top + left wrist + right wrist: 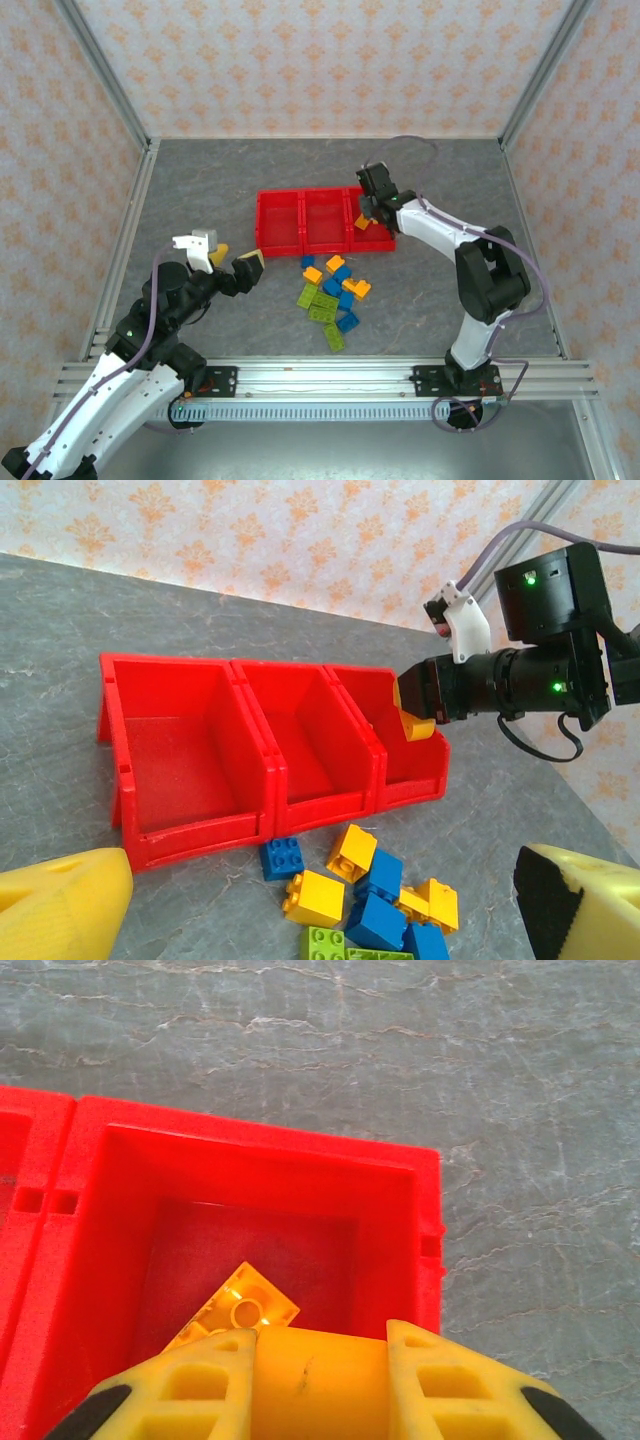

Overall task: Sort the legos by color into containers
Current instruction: Place the lego in the container.

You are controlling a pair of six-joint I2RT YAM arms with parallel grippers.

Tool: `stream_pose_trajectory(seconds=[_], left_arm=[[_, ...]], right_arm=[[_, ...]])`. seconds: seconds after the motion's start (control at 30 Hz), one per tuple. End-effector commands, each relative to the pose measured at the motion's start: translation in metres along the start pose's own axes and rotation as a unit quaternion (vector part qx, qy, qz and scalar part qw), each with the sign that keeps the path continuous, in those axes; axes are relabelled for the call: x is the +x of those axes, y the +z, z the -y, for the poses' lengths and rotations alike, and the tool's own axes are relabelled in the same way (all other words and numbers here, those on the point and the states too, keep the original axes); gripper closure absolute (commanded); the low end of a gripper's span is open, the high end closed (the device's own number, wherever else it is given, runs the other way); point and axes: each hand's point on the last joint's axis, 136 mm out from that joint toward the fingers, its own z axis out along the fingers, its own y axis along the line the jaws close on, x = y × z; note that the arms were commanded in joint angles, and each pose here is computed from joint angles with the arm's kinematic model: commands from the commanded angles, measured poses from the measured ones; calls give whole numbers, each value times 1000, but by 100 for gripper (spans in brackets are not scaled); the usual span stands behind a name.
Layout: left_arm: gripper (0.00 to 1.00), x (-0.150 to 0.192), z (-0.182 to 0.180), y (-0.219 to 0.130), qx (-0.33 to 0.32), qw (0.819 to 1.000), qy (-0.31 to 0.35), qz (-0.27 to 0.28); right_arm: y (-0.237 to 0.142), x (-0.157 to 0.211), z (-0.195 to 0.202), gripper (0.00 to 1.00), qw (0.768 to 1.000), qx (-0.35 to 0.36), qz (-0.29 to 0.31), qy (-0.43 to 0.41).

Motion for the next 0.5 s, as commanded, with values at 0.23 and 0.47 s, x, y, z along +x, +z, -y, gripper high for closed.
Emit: stream_pose_trajectory(seconds=[0.23,0.47], left_arm=[[1,2,-3,2,-11,1000,0,-4],[1,1,-3,1,-9,1000,-1,-2]], right_arm=[[15,17,-13,60,999,-22,-23,-1],[15,19,-17,56,999,-32,-35,0]])
